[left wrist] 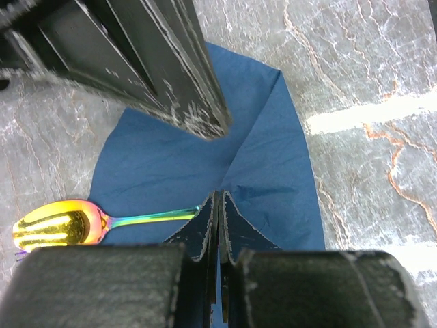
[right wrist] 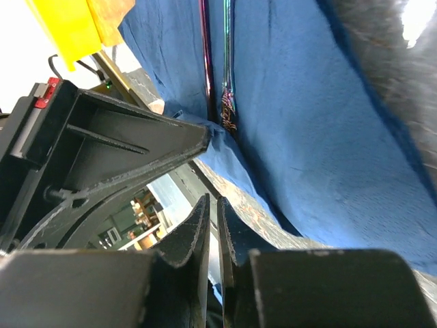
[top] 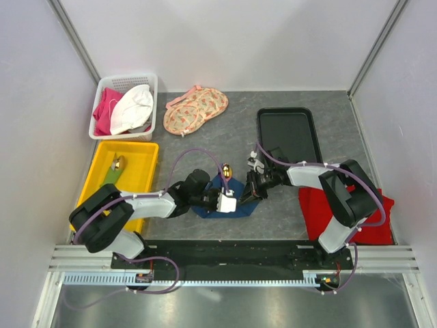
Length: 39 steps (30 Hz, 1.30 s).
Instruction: Place the utensils on the paper napkin and roll it up
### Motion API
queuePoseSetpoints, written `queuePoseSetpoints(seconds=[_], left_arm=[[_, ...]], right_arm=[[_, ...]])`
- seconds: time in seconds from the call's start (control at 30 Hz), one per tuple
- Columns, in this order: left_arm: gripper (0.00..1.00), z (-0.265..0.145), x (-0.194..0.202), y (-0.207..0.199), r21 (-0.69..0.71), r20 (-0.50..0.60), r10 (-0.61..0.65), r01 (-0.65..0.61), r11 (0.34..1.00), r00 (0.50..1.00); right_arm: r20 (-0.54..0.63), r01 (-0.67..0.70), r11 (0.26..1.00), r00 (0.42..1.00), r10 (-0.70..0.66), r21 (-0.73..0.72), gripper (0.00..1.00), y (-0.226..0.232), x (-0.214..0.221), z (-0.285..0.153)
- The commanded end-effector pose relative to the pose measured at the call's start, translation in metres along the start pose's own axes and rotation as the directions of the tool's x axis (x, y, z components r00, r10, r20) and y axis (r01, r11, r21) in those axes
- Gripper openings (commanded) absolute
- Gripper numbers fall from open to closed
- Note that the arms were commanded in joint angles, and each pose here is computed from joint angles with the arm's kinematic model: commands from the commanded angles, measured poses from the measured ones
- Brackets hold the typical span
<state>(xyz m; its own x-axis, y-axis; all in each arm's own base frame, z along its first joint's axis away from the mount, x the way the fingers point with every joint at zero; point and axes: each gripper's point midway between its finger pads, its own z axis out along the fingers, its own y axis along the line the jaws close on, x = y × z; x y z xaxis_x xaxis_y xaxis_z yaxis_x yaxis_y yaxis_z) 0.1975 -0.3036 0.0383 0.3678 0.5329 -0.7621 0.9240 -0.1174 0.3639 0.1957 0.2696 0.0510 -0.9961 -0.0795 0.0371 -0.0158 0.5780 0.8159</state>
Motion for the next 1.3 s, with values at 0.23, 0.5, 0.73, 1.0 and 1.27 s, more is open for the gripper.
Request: queuePoseSetpoints(seconds=[0.23, 0.5, 0.73, 1.0, 1.27], left_arm=[[0.02, 0.004, -0.020, 0.023, -0.050, 0.065, 0.077, -0.074, 0.996, 0.995], [0.10, 0.001, -0.020, 0.031, -0.083, 0.038, 0.052, -0.049, 0.995, 0.998], [0.28, -0.040, -0.050, 0.022, -0.041, 0.044, -0.110, 0.112, 0.993, 0.993], [0.14, -0.034, -0.048, -0.039, 0.096, -0.019, -0.029, 0.031, 0.995, 0.999], [0.11, -0.005, -0.025, -0.030, 0.105, -0.125, -0.060, 0.073, 0.992, 0.990]], right_arm=[[-0.061, -0.016, 0.999, 0.998, 0.018, 0.031, 0.14, -0.005, 0.007, 0.028], [-0.070, -0.064, 0.995, 0.995, 0.069, 0.072, 0.13, -0.019, 0.003, 0.039], [-0.068, -0.066, 0.994, 0.995, 0.072, 0.093, 0.12, -0.022, 0.003, 0.038], [-0.064, -0.059, 0.994, 0.996, 0.065, 0.094, 0.12, -0.020, 0.000, 0.038], [-0.068, -0.049, 0.993, 0.996, 0.056, 0.105, 0.12, -0.021, 0.000, 0.037]])
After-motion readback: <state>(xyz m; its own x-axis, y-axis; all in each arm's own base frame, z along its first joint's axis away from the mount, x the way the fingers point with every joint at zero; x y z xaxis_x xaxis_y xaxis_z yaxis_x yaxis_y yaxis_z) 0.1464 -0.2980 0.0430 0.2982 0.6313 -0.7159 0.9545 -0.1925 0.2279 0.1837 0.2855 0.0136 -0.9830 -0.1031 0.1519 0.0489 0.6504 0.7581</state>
